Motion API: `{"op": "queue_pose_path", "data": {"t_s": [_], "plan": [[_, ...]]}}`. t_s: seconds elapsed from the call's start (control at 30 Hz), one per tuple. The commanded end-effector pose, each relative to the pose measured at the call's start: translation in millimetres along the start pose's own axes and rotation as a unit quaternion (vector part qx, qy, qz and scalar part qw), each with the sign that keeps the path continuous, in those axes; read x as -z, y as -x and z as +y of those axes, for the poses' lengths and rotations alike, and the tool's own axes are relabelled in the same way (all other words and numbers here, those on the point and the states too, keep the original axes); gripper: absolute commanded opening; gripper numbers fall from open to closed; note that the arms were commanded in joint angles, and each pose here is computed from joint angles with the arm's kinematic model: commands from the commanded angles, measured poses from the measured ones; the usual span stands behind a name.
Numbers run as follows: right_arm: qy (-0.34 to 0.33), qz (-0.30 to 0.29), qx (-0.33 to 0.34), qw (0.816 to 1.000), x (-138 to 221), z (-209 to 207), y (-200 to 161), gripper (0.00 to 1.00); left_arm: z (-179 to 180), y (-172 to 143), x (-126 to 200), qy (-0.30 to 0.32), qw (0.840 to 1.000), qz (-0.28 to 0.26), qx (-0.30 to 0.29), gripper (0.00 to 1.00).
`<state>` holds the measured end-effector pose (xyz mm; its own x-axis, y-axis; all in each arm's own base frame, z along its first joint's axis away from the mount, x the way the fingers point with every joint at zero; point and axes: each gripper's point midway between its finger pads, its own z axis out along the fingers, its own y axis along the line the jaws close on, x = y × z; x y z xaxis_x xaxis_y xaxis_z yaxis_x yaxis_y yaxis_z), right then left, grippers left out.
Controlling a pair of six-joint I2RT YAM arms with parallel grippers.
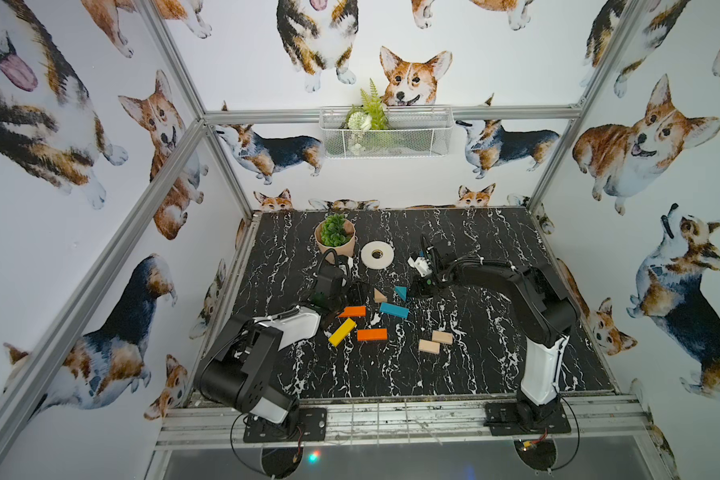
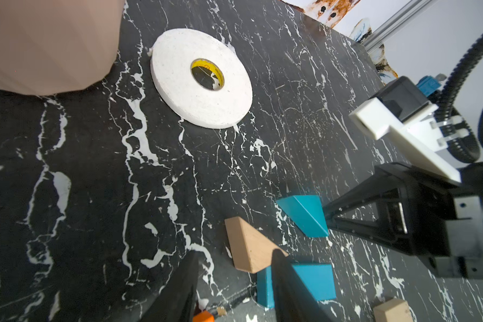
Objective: Assemble a carrot with building blocks
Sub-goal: Adjust the building block at the center of the board.
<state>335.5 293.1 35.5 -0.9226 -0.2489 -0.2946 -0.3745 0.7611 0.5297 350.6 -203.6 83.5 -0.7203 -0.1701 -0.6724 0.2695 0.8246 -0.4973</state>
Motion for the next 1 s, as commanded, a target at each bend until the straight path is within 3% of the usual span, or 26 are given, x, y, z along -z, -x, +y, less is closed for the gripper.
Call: {"op": "queue_pose_path", "data": {"t_s": [0.0, 0.97], "plan": [[-0.007, 0.009, 0.013, 1.000, -4.5, 3.8, -2.7, 0.00, -1.4, 5.3, 0.0, -0.001, 1.000, -0.007, 0.002, 0.49], [0.023, 0.022, 0.037, 0.999, -25.5, 36.0, -7.9, 0.00, -2.4, 6.9, 0.3, -0.002, 1.000, -0.008, 0.000, 0.50]]}}
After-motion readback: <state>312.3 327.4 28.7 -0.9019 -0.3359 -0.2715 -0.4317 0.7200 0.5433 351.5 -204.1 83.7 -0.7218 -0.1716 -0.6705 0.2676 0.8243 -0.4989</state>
